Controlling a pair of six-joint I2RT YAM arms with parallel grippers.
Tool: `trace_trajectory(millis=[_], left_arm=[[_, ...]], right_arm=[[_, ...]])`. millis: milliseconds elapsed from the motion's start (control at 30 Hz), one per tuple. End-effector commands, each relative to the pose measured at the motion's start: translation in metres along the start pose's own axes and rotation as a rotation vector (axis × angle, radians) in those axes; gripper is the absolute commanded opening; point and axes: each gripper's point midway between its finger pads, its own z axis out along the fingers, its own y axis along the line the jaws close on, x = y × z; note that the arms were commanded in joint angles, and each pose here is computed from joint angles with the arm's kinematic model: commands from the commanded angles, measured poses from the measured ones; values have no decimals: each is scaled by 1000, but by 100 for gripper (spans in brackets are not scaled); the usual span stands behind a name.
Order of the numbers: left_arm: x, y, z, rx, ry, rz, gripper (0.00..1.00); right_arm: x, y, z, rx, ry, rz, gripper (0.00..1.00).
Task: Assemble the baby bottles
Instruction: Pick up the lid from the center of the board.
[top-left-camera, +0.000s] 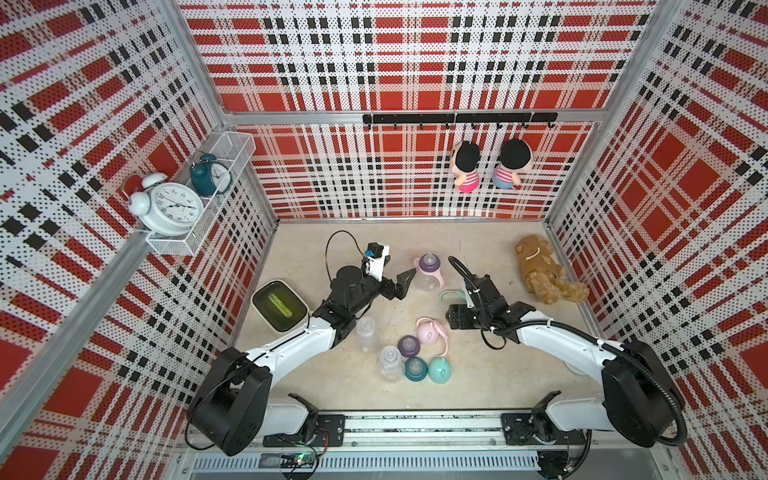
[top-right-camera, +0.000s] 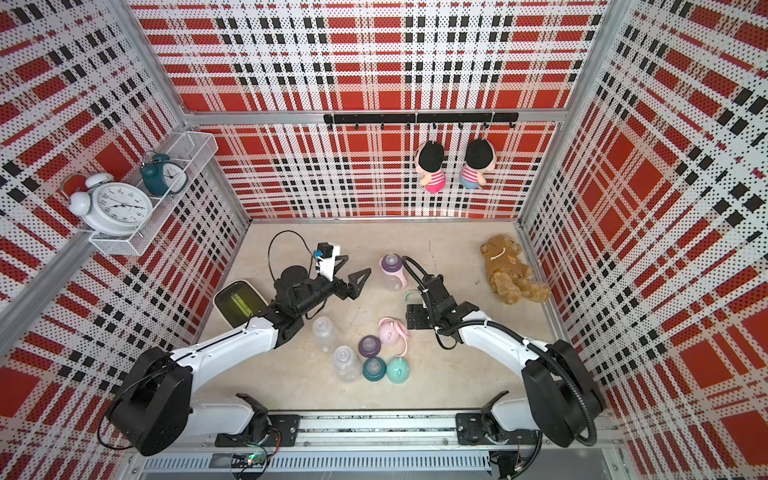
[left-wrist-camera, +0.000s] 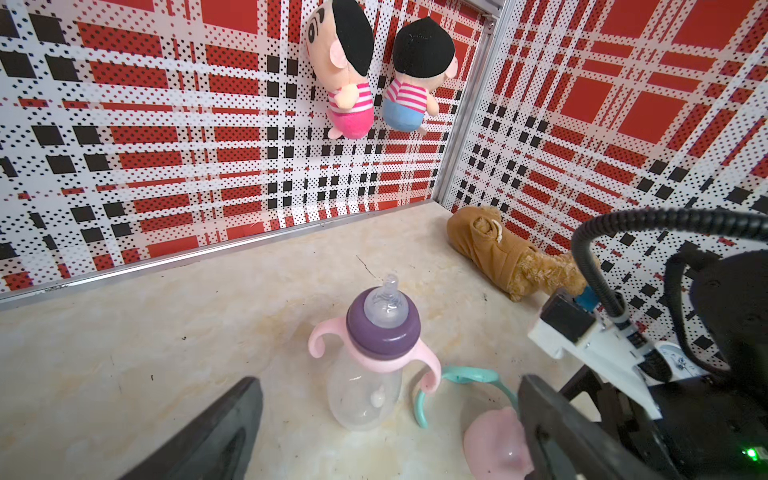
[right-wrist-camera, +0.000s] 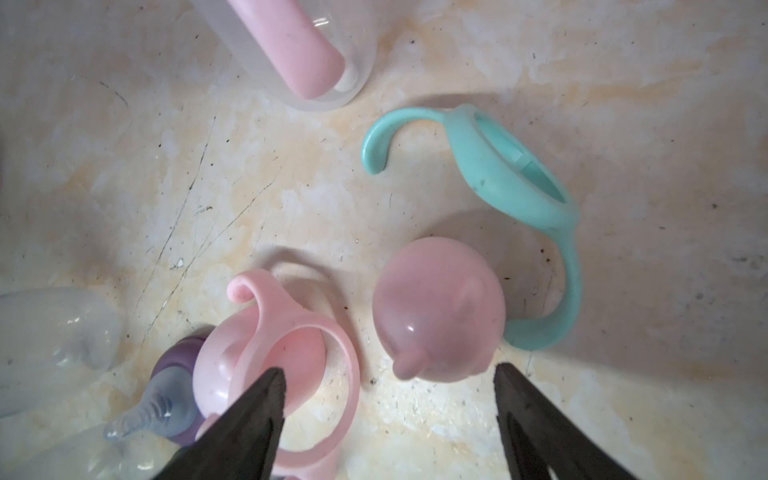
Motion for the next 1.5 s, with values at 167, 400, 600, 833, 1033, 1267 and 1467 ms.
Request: trace_trajectory(millis=[167,400,600,833,1033,1267,1467], left_arm=[[-9,-5,-3,13,-26,23,98],[-4,-4,2,16,-9,24,98],[-2,-6,3,21,-6,24,98],[-4,-6,2,18,-11,30,98],[-4,0,2,-1,-11,14,98],[-8,21,-3,-76,-29,-27,98],[-10,19,-6,-64,-34,-30,98]], right_arm=[[-1,-15,31,69,-34,34,80],[2,-21,43,150,-32,-8,81],[7,-23,53,175,-10,-24,78],[7,-22,51,204,-9,-39,71],[-7,-14,27,189,-31,-48,71],[-49,2,-21,186,-96,-99,73],[-97,27,-44,163,-161,-159,73]])
